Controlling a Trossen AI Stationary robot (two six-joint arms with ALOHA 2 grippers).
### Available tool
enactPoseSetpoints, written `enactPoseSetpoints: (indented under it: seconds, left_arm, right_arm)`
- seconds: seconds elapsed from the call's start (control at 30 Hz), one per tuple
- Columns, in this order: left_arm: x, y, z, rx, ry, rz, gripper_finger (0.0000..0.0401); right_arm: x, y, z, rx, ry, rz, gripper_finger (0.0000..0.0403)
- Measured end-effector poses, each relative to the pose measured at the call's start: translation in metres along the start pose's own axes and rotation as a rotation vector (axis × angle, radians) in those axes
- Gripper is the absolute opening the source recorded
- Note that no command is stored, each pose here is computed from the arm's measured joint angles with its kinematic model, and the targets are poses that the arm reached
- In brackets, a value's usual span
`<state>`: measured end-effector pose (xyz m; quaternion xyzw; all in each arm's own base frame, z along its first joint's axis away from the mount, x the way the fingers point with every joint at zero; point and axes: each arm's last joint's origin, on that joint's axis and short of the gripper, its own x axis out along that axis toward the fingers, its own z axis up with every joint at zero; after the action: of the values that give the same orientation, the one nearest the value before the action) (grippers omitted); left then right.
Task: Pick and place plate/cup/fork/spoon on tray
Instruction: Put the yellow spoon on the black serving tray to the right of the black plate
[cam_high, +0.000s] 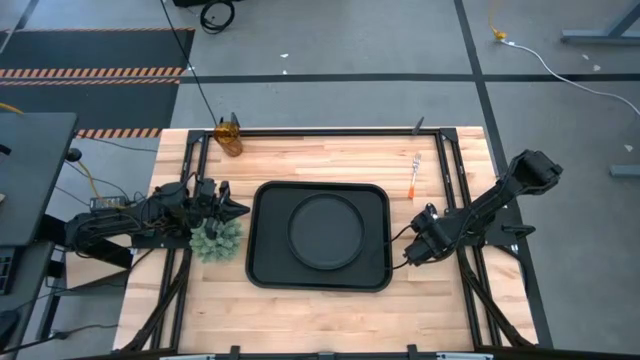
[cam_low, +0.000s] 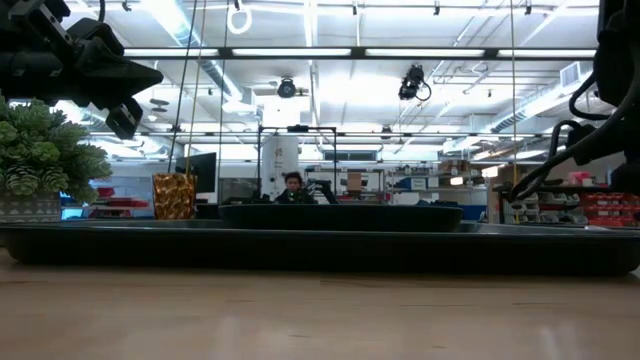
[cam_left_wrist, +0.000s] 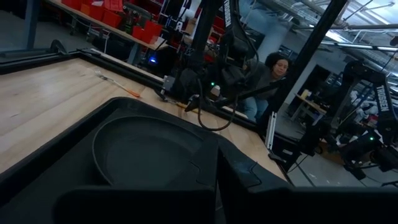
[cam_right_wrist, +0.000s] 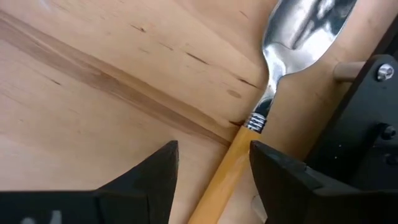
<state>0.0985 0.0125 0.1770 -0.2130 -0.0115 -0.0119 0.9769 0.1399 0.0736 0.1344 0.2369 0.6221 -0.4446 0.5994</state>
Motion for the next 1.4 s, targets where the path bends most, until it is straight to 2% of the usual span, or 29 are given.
enactPoseSetpoints:
  seconds: [0.27,0.6,0.7,0.8,0.97,1.23,1.4]
  left_arm:
    - [0.000,0.000,0.000,0.000,0.000,0.000,0.0011]
    - [0.000,0.000,0.000,0.000,-0.001,-0.001,0.0011]
    - [0.000,0.000,0.000,0.000,-0.001,-0.001,0.0011]
    - [0.000,0.000,0.000,0.000,-0.001,0.000,0.0011]
    - [0.000,0.000,0.000,0.000,0.000,0.000,0.0011]
    - [0.000,0.000,0.000,0.000,-0.001,-0.001,0.0011]
    - [0.000,0.000,0.000,0.000,-0.001,-0.001,0.0011]
  right_arm:
    - [0.001,0.000,0.001,0.023,-0.026,-0.007,0.0219]
    - [0.011,-0.004,0.002,0.069,-0.032,0.016,0.0207]
    - [0.004,0.000,0.001,0.067,-0.041,0.054,0.0207]
    - [-0.009,0.011,-0.001,0.060,-0.061,0.162,0.0207]
    - [-0.026,0.017,-0.004,0.033,-0.115,0.195,0.0207]
    - [-0.021,0.008,-0.011,0.093,-0.114,0.132,0.0208]
    - [-0.011,0.007,-0.019,0.150,-0.100,0.158,0.0208]
